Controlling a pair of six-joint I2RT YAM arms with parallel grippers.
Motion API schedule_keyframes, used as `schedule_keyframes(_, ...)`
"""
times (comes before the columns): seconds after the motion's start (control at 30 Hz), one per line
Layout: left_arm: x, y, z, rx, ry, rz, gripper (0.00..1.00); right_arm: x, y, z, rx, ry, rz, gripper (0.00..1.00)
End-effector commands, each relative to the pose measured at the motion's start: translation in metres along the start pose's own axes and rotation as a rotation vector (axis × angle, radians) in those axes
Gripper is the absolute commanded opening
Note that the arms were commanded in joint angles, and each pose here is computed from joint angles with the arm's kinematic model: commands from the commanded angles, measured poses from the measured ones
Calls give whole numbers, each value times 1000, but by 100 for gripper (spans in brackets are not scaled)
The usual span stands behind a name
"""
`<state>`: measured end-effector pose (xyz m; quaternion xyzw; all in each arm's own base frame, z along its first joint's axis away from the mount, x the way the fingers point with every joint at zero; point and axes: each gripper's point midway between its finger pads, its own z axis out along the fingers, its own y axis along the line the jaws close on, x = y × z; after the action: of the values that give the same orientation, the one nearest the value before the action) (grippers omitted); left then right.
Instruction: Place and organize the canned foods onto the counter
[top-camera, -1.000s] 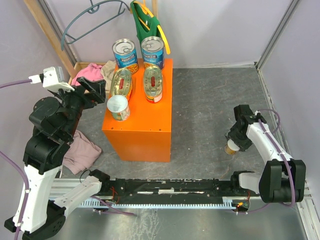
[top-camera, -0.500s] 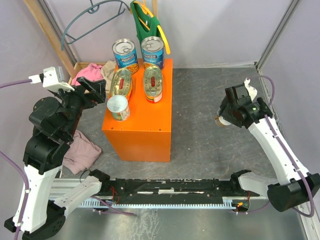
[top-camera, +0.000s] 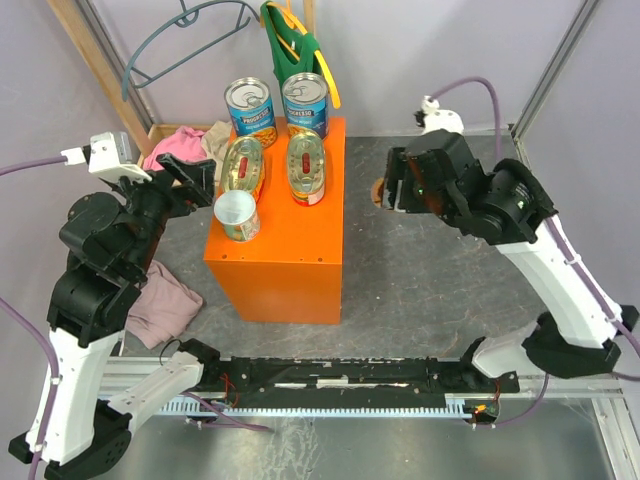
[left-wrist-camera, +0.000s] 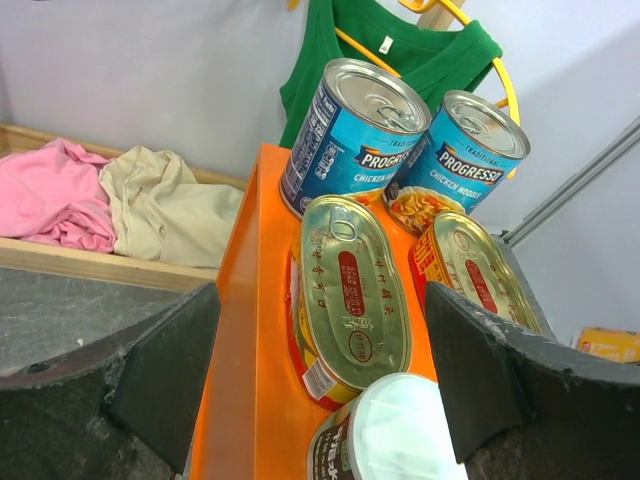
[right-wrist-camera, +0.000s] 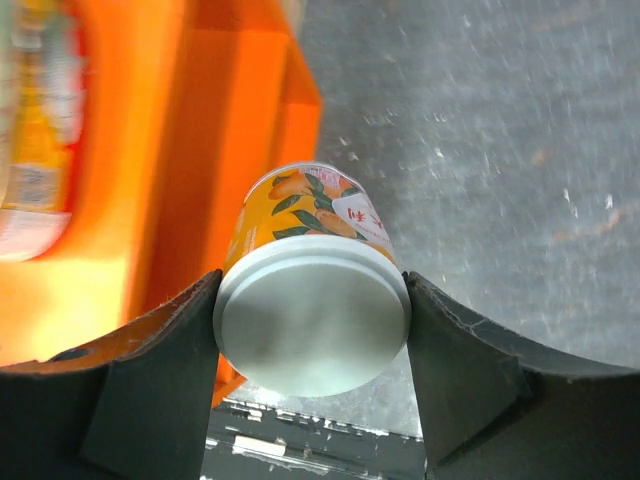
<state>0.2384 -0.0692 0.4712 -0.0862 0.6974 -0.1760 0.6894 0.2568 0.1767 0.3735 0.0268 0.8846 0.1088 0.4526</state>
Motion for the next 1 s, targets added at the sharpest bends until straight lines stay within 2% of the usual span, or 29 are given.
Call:
schedule_keyframes(0.0,-7,-12,3,42,-17,-47,89,-40,29,-44,-51,-142,-121,1)
schedule_keyframes(0.27,-7,-12,2,38,-7,-47,89,-40,83,-76,-181,-164,-249,1)
schedule_keyframes(0.53,0,-11,6,33,11,-48,89,-8,125,-94,-334,-116,-369,1)
schedule_keyframes(0.97,3,-13,8,39,28,-60,88,23,154,-89,-379,-54,-477,1)
